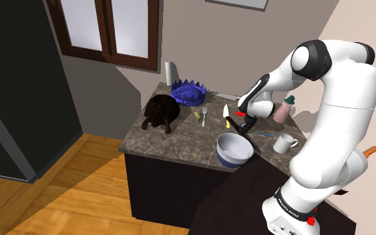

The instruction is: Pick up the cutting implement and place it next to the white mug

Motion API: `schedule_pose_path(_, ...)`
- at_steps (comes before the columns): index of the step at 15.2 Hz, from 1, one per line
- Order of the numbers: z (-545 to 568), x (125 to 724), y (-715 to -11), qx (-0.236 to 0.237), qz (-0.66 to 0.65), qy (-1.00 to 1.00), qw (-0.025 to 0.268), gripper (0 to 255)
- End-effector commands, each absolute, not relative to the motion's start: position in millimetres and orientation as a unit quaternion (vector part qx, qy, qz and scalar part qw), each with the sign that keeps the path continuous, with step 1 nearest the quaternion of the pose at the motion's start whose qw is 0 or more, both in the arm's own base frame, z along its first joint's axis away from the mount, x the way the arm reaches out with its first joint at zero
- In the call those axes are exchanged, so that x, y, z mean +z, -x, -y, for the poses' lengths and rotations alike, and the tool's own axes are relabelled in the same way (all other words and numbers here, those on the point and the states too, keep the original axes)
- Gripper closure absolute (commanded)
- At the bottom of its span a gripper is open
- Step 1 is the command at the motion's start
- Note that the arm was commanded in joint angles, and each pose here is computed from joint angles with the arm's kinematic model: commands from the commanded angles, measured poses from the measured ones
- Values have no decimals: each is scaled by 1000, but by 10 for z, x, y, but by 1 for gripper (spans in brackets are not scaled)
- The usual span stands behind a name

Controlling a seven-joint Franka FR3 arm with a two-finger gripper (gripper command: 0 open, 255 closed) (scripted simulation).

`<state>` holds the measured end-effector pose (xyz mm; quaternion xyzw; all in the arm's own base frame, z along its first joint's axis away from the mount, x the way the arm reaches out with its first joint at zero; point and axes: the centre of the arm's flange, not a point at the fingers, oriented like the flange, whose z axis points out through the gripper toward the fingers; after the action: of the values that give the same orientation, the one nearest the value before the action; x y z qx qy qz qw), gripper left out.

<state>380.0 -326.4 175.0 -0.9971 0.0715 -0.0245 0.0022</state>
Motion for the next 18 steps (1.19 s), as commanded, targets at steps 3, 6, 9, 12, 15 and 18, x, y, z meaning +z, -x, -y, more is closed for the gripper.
schedule_pose_path(3, 3264, 1749, -3800, -24, -71, 997, 2, 255)
schedule_pose_path(6, 3263, 1748, -3800, -24, -71, 997, 2, 0)
schedule_pose_path(9, 3263, 1748, -3800, -24, -71, 997, 2, 0)
schedule_pose_path(12, 3264, 2144, -3781, -24, -71, 997, 2, 0)
schedule_pose_path(15, 3264, 2248, -3775, -24, -71, 997, 2, 0)
schedule_pose_path(18, 3264, 2248, -3775, -24, -71, 997, 2, 0)
